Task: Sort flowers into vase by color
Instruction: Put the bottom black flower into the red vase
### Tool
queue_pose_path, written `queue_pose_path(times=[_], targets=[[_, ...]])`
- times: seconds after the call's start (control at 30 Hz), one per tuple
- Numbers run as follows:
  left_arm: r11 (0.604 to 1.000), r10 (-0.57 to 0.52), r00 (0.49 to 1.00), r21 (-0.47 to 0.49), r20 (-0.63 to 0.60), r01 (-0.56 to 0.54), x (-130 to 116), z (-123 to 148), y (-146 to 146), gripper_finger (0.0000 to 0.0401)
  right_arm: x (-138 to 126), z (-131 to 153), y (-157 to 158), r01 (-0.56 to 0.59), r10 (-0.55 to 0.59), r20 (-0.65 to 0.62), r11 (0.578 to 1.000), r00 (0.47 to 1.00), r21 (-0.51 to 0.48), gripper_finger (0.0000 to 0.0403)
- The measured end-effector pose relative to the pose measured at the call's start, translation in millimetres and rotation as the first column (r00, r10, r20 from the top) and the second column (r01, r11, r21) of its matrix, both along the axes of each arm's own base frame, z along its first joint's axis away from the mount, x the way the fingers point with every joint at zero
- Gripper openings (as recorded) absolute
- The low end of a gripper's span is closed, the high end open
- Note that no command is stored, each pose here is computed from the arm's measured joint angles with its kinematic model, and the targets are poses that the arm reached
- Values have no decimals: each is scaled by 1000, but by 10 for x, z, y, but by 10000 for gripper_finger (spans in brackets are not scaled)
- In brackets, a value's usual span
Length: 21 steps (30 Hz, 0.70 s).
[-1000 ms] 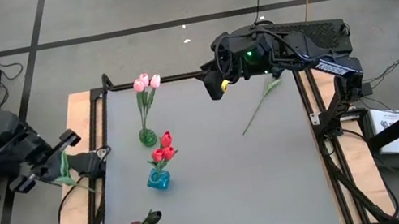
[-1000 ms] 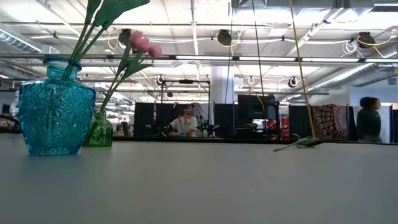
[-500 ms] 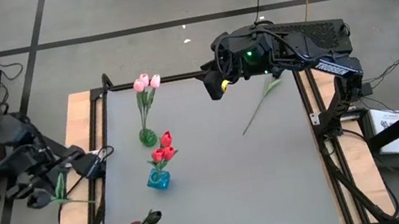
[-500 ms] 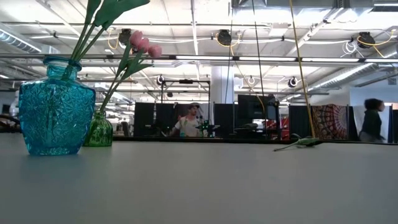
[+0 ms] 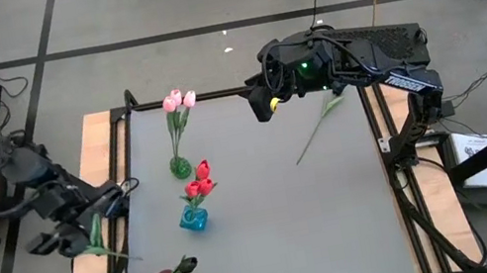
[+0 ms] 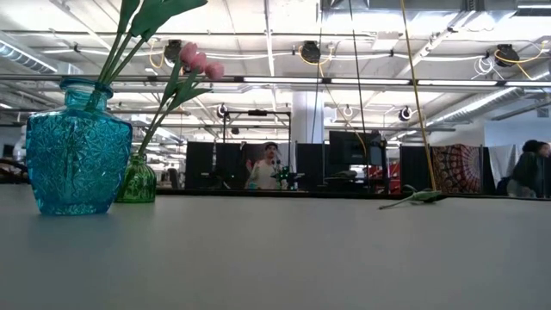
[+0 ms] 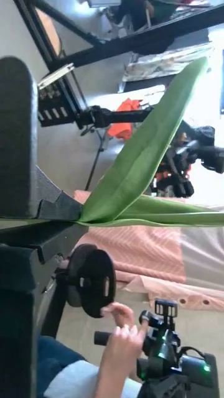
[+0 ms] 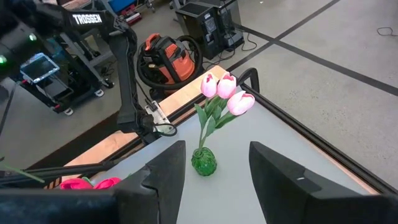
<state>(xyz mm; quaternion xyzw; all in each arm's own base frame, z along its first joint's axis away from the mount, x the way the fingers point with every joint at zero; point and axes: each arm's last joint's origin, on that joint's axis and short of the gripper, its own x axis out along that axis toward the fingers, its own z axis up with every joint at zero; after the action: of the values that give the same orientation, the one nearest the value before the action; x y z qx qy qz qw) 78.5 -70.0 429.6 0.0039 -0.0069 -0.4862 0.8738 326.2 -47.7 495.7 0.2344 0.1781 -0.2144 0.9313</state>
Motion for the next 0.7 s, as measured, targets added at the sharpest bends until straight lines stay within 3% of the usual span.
queue_pose_path(times=[0.27,0.57,0.7], targets=[[1000,7,996,19,-85,-6,190,-477,-147,1,0,0,0,0,0,0,1000,1000,0,169],[999,7,996,34,-92,-4,236,-822,-230,1,0,0,0,0,0,0,1000,1000,0,169],[1000,1,993,-5,-120,-1,251,-935,-281,1,0,0,0,0,0,0,1000,1000,0,169]])
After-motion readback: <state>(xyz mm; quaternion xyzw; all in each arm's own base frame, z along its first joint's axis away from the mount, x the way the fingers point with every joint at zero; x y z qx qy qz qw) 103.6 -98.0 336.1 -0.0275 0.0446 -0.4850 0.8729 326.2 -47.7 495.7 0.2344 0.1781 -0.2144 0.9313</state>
